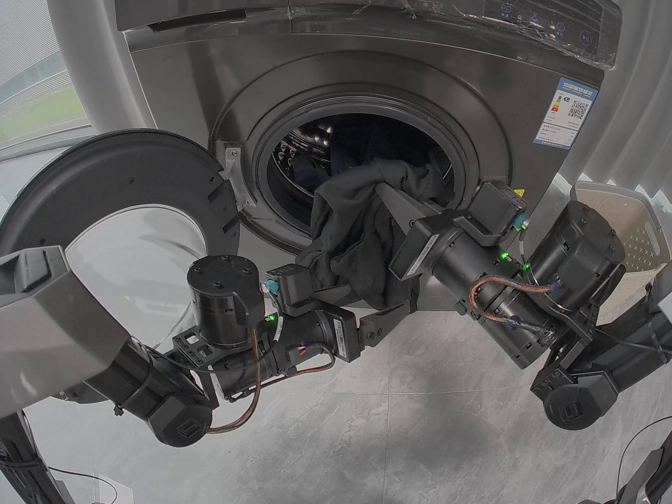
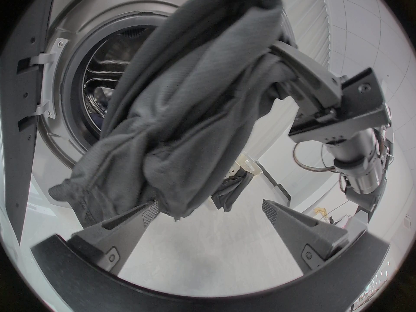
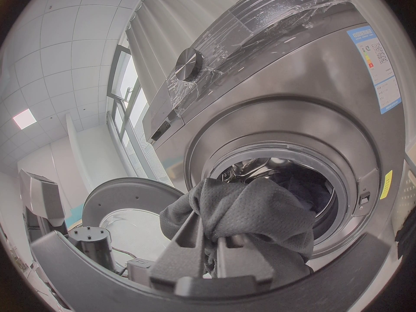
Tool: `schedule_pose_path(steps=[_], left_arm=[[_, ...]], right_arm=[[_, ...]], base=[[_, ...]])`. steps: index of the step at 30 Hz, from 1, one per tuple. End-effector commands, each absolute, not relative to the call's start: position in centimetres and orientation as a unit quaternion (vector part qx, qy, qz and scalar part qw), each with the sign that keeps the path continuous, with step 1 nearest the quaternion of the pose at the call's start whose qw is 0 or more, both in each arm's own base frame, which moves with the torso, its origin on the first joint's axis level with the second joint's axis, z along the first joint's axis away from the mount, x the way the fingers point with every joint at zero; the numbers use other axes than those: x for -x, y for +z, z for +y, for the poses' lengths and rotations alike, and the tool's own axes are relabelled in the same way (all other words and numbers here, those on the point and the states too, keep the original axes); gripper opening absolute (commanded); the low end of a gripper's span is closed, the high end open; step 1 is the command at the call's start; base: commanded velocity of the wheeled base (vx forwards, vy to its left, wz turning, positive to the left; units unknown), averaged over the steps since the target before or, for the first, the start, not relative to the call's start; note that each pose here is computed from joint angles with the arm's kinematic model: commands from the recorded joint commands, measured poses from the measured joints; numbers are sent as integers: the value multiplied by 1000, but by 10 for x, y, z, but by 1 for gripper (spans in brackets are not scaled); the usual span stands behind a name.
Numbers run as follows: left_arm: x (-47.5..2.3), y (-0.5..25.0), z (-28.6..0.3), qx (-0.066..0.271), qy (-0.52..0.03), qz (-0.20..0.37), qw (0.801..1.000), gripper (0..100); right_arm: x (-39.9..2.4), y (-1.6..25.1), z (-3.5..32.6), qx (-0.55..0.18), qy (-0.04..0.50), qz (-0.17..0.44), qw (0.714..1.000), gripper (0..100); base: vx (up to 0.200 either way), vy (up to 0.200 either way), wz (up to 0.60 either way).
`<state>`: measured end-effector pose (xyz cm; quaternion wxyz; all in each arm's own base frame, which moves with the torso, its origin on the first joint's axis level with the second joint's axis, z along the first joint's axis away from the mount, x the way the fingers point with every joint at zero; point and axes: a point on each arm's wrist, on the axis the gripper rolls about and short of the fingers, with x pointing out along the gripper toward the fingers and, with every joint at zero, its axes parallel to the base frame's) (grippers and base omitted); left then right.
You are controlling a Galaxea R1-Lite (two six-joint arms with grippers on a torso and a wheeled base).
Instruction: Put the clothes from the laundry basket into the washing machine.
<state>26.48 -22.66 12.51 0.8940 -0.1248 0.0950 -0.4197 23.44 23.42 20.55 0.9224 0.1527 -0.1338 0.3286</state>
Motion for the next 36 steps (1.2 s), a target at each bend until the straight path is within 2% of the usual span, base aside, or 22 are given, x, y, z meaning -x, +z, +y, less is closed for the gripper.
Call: schedule_pose_path(steps=[1, 14, 26, 30, 36], left_arm=[[-277, 117, -225, 124, -407, 101, 899, 100], [-294, 138, -230, 142, -401, 60, 903, 100], [-271, 164, -229, 148, -419, 47, 895, 100], [-266, 163, -230, 147, -423, 51, 892, 100], [-262, 144, -233, 140, -427, 74, 890, 100]], right_arm=[[-233, 206, 234, -153, 329, -134, 922, 0], [-232, 205, 235, -154, 332, -132, 921, 0], [-238, 197, 237, -151, 328, -122, 924, 0], [-238, 197, 237, -151, 327, -122, 925, 0], [-240, 197, 236, -152, 325, -123, 925, 0]], base=[[0, 0, 0], [0, 0, 0], [0, 0, 0], [0, 0, 0], [0, 0, 0]])
